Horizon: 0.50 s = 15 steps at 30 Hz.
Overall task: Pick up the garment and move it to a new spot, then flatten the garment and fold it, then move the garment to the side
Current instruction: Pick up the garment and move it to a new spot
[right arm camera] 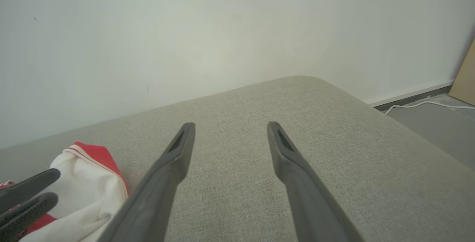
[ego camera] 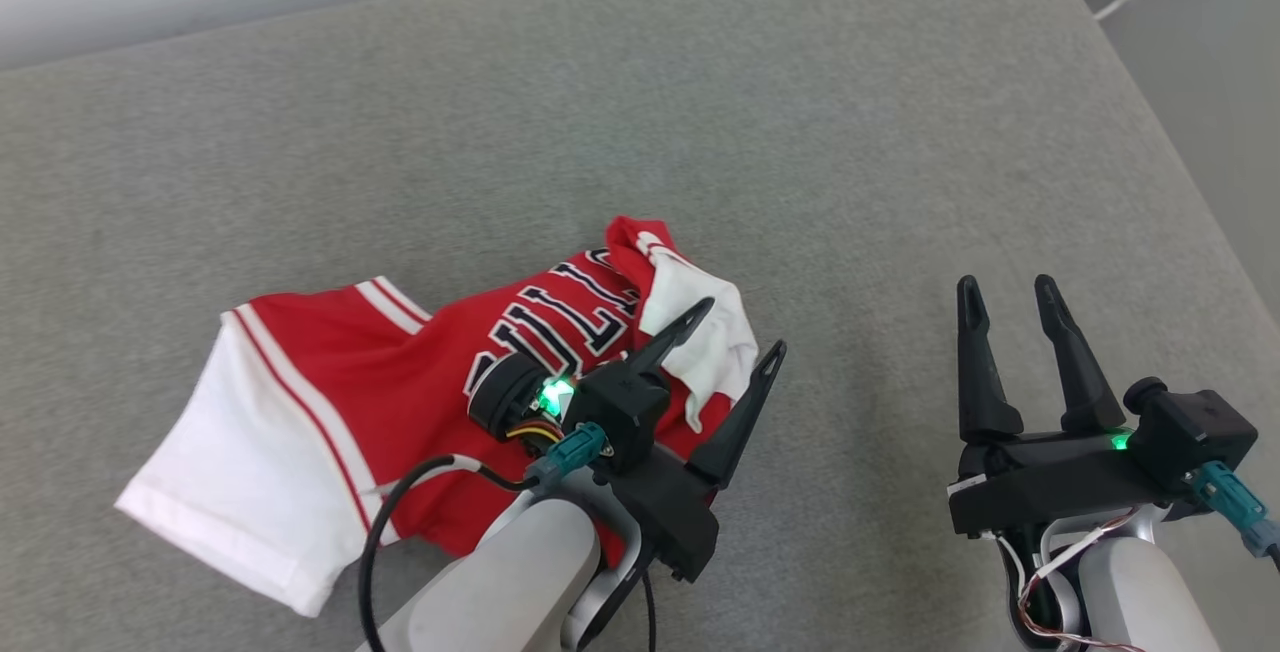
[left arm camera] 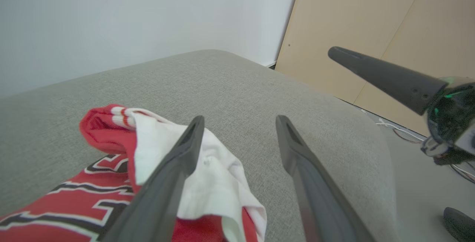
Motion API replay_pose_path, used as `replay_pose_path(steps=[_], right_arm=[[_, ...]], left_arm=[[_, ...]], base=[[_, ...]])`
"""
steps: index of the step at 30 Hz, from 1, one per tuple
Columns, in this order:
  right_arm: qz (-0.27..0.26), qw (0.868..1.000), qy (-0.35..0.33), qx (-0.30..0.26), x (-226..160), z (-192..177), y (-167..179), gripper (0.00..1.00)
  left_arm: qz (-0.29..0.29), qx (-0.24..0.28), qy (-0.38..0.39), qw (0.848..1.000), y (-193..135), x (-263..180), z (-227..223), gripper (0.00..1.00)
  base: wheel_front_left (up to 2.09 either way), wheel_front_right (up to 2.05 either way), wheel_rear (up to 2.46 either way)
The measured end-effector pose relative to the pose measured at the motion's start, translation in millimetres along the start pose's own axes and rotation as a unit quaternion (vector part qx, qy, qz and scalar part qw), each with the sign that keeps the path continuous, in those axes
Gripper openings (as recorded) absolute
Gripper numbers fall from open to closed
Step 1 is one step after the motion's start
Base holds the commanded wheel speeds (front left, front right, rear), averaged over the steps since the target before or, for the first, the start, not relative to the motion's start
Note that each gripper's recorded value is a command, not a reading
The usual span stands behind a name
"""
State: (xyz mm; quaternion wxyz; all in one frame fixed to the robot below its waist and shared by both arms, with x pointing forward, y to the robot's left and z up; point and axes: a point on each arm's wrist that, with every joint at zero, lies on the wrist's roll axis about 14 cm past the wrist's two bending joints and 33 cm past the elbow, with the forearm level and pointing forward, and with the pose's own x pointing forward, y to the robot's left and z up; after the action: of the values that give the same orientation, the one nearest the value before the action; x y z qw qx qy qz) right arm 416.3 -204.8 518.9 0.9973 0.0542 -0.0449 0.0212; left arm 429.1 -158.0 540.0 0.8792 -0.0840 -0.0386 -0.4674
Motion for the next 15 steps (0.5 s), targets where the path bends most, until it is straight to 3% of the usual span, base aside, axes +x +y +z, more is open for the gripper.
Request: replay_pose_path(steps=[6, 11, 15], right_arm=[[0.016, 1.0, -0.014, 0.0, 8, 7, 10, 1.0], [0.037, 0.999, -0.02, 0.002, 14, 11, 24, 1.0], [0.055, 0.998, -0.025, 0.005, 18, 15, 36, 1.0]], left_arm=[[0.041, 0.011, -0.063, 0.997, 19, -11, 43, 1.0], [0.135, 0.039, -0.096, 0.985, 69, -43, 71, 1.0], [0.22, 0.059, -0.114, 0.967, 113, -79, 89, 1.0]], base=[[0.0, 0.0, 0.0], [0.0, 0.0, 0.0], [0.0, 0.0, 0.0]])
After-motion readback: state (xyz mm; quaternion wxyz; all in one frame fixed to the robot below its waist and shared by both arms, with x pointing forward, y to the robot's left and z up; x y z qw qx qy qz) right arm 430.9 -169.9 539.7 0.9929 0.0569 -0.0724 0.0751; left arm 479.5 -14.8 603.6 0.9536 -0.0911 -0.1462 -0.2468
